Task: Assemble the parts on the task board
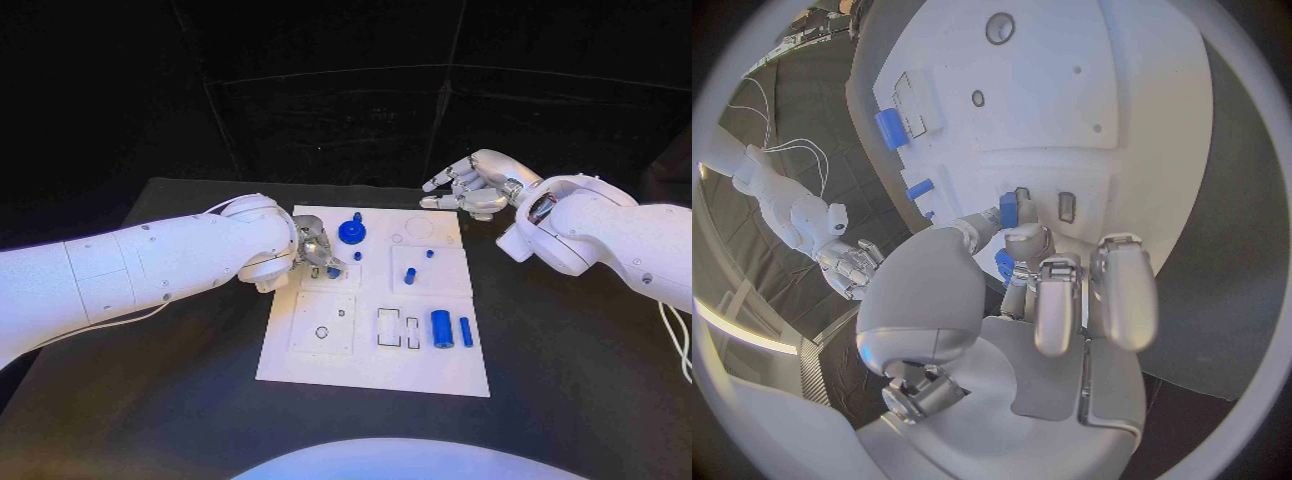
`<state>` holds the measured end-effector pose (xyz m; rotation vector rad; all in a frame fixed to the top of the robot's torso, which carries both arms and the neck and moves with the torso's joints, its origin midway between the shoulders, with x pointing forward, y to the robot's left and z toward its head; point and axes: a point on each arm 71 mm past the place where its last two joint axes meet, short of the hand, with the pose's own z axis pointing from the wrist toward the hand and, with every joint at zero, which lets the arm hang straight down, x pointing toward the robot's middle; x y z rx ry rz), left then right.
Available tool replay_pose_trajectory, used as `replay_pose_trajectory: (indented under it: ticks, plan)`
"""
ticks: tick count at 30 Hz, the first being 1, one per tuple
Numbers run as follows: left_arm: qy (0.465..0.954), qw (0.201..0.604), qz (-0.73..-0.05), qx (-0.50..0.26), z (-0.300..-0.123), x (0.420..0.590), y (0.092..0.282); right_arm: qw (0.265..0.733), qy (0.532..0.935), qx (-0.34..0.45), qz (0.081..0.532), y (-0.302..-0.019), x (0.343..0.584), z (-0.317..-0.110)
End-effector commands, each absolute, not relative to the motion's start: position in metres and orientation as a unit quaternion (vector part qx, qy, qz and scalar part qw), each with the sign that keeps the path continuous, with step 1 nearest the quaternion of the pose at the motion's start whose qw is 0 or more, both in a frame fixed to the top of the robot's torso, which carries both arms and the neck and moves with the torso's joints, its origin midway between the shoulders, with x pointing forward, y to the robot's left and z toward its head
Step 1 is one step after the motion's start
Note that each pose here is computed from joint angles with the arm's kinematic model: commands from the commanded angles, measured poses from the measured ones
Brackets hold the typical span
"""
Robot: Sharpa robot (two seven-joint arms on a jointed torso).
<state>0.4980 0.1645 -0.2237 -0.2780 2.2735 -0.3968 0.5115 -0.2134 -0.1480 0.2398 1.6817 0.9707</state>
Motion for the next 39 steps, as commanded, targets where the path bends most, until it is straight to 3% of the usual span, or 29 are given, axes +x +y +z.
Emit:
replay_pose_trajectory:
  ticks: [1, 39]
  plan:
    - [0.897, 0.405, -0.147, -0.096, -0.2231, 0.4985, 0.165, 0.558, 0.713, 0.097, 0.413, -0.2128, 0.5116, -0.1468]
    - [0.908, 0.394, -0.118, -0.082, -0.2263, 0.499, 0.1647, 0.556, 0.715, 0.094, 0.413, -0.2111, 0.5121, -0.1474]
